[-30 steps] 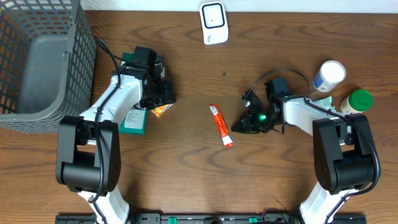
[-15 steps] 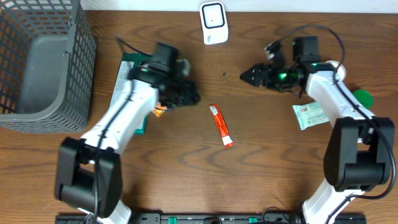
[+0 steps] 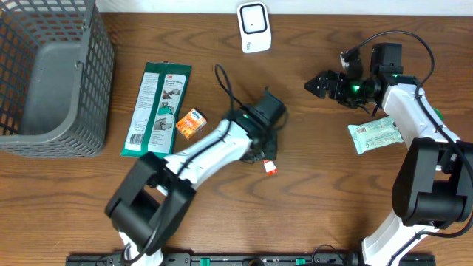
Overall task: Scan the item barcode
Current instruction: 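Move the left gripper over the red Nescafe stick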
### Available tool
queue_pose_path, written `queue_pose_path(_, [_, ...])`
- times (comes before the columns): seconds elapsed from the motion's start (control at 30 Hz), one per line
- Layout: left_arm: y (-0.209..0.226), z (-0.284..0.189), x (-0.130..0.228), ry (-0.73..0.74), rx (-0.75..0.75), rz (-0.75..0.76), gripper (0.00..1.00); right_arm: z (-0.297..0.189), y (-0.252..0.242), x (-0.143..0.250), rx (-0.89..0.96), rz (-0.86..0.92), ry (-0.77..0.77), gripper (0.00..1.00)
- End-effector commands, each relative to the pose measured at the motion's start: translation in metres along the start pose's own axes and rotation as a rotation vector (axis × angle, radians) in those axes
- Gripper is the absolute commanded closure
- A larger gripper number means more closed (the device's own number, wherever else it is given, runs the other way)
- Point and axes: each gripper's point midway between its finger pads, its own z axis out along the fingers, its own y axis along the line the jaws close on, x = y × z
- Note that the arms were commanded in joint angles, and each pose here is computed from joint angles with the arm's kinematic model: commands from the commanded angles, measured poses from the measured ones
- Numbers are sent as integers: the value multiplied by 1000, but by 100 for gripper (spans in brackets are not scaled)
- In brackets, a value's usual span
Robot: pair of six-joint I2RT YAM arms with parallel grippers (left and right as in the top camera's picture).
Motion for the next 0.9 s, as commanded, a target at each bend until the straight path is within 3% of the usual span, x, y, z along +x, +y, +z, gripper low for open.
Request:
queue_pose_path(0.0, [13,20,5,-24,-109,-40,48,-9,-15,-12,128,-13,-51,1])
queue_pose_path(0.23, [34,51,7,-10,-204,-31,51,-13,-37,-17,259,-11,-77,1])
queue_pose_path(0.37, [54,41,-21,-71,-279,138,53,-13,-37,-17,259,-11,-77,1])
queue_pose_path(0.5, [58,34,-37,-79,-270,213,49,-13,-37,-17,259,-11,-77,1])
queue_pose_path(0.7, [33,-6,-54,-47,-66,191,42,-13,-37,-17,259,-11,-77,1])
queue_pose_path(0.87, [29,-50,-47,35,159,166,32,-13,-37,-17,259,-11,-77,1])
